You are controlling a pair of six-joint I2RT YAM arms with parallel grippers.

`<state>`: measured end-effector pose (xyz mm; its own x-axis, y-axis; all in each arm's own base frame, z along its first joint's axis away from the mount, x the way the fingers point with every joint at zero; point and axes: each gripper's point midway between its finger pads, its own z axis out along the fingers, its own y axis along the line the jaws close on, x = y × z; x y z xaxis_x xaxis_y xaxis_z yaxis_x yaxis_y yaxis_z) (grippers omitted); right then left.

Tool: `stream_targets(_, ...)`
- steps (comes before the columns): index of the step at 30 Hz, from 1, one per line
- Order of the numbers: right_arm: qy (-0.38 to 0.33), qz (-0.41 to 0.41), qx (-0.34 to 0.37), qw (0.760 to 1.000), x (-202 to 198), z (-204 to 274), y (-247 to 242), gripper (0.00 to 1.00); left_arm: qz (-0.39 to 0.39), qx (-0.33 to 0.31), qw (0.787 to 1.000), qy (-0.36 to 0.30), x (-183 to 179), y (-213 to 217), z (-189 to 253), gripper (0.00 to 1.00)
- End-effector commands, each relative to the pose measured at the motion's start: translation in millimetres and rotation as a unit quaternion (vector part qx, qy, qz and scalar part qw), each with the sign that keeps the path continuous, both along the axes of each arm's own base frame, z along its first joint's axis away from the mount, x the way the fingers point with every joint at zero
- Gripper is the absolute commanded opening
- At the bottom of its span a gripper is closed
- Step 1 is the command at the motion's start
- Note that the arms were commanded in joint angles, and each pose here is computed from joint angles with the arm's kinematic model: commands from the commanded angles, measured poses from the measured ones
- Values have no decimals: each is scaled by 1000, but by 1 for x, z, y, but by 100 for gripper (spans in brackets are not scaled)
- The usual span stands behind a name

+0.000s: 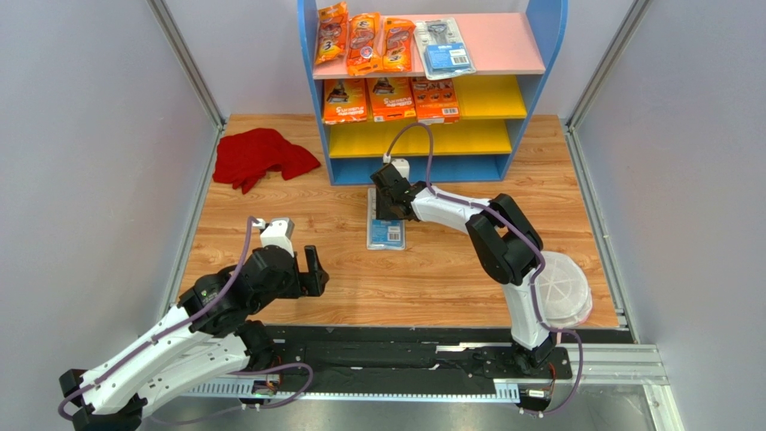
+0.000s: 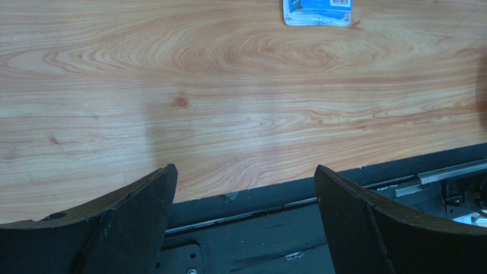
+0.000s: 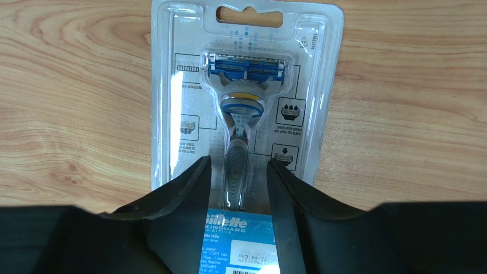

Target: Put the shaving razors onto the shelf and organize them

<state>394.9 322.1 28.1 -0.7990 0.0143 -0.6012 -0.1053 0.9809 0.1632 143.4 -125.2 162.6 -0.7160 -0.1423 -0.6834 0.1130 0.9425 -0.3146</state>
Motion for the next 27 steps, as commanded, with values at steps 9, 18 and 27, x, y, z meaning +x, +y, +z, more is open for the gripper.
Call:
stream_targets(9, 51, 22, -14, 998, -47, -27, -1, 0, -8, -15, 1000, -1, -3, -3, 1, 99)
stream_targets(18, 4, 70, 5, 998, -125, 44, -23, 0, -22, -51, 998, 3, -7, -15, 2, 99)
stream_targets(27, -29, 121, 71, 990, -196, 117, -29, 0, -83, -108, 991, 17, -12, -52, 9, 99)
